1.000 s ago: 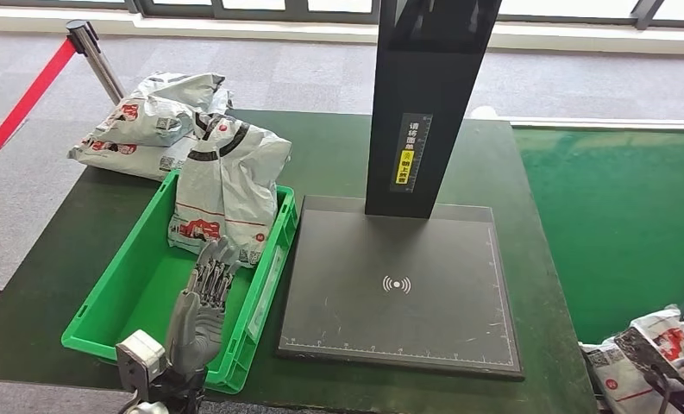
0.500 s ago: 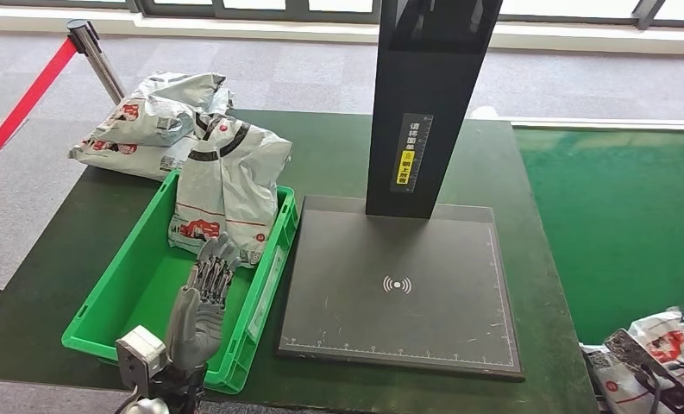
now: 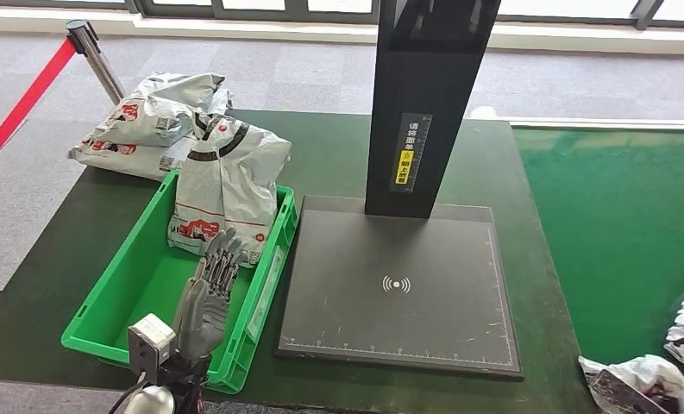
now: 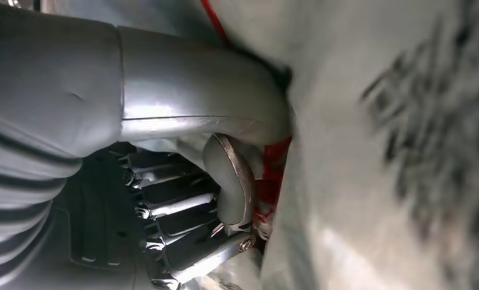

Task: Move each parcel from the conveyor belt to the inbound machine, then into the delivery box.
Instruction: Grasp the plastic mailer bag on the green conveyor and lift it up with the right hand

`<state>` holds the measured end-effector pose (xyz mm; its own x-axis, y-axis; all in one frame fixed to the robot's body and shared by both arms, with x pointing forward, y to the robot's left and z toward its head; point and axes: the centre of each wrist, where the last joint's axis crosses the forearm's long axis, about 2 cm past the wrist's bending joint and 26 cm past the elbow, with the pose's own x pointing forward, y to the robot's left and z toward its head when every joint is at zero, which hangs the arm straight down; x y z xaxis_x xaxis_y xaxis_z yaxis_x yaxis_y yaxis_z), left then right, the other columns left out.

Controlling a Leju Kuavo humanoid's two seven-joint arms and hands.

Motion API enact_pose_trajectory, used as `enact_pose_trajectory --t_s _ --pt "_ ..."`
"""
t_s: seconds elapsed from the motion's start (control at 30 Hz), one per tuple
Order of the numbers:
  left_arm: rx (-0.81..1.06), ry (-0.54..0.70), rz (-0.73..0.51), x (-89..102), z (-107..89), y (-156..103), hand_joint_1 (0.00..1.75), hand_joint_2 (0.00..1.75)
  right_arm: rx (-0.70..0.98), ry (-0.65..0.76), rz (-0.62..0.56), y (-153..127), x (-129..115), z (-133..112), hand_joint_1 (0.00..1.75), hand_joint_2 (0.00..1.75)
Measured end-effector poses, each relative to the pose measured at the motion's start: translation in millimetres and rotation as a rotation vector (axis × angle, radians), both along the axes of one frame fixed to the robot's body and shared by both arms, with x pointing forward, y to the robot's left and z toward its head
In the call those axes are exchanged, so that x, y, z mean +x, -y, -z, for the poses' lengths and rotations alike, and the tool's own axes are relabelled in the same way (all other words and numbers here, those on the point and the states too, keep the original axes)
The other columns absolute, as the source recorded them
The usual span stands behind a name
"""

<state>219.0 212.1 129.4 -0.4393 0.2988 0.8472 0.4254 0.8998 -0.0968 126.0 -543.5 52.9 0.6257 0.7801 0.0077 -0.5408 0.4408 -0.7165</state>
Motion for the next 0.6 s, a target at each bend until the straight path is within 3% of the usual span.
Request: enact_pose_trajectory --t_s 0.17,0.43,0.6 --pt "0.003 -0.005 0.003 0.3 0.0 0 0.0 0.0 -0.092 0.102 -0.019 -7 2 -6 1.75 1.75" --pt "0.002 -0.007 0.012 -5.9 -2.0 3 0.0 0.0 -0.372 0.609 -0.001 -44 25 -38 1.75 1.75" --pt "0.001 -0.011 0.012 -7.8 -1.0 4 0.0 0.0 -0.392 0.716 0.013 -62 30 -51 1.75 1.75"
